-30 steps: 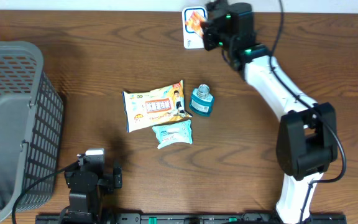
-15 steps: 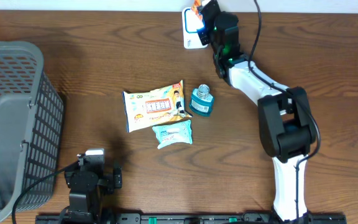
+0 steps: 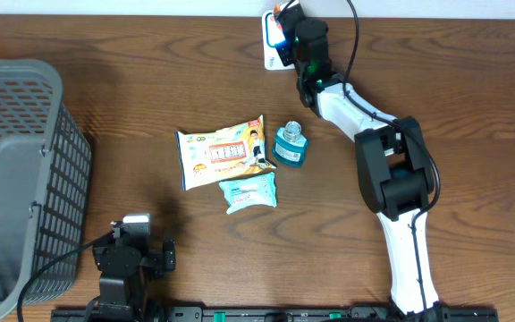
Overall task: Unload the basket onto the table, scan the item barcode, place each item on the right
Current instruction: 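Hold the Kleenex pack in front of the white scanner, then carry the Kleenex pack to the far right table edge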
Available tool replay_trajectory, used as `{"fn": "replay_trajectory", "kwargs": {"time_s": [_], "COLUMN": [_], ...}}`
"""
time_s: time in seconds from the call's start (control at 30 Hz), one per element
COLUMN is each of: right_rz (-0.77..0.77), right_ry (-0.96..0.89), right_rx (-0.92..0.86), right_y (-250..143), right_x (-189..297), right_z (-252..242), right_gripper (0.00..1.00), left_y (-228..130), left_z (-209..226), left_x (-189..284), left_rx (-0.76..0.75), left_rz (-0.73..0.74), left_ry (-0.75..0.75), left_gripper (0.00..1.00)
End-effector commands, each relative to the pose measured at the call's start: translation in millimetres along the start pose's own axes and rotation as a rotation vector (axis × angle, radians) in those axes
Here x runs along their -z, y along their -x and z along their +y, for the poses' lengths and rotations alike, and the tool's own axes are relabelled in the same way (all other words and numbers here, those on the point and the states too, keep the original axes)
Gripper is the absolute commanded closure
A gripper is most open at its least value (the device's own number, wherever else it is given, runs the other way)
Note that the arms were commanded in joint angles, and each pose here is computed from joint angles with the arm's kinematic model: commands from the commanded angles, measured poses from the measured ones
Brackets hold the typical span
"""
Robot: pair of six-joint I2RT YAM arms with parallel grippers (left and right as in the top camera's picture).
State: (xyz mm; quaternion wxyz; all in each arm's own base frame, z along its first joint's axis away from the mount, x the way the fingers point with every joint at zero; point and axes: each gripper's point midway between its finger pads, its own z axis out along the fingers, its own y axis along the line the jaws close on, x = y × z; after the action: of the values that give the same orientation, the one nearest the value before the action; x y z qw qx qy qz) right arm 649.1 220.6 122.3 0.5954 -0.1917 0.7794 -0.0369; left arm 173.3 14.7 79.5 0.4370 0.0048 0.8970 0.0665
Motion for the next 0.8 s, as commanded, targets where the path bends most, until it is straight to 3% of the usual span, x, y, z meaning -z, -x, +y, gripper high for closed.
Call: {"fn": "replay_trajectory", "kwargs": {"time_s": [0.0, 0.3, 0.47, 0.67, 0.77], "right_rz": [0.016, 0.283, 0.438, 0.693, 0.757], "right_ry": [-0.134, -0.328, -0.419, -0.587, -0.714], "right_rx": [-0.006, 0.002, -0.066, -0.167, -0.323], "right_y": [17.7, 51.6, 43.7, -27.7, -75.4], "right_x": [5.7, 100.3, 165.1, 226.8, 248.9], "right_z": [-19.2, -104.2, -170.2, -276.1, -326.3], "right_gripper": [0.99, 0.99, 0.99, 0.99, 0.99], "left_y": [-3.6, -3.5, -3.6, -3.5, -3.6], "left_z": [1.5, 1.5, 1.5, 1.5, 1.5], "left_x": [-0.5, -0.5, -0.5, -0.5, -0.5], "left_rx": [-0.006, -0.006, -0.006, -0.006, -0.006], "left_rz": [0.011, 0.011, 0.011, 0.011, 0.011], "left_ry": [0.009, 0.009, 0.009, 0.009, 0.009], "left_gripper": [0.02, 0.02, 0.02, 0.02, 0.02]}}
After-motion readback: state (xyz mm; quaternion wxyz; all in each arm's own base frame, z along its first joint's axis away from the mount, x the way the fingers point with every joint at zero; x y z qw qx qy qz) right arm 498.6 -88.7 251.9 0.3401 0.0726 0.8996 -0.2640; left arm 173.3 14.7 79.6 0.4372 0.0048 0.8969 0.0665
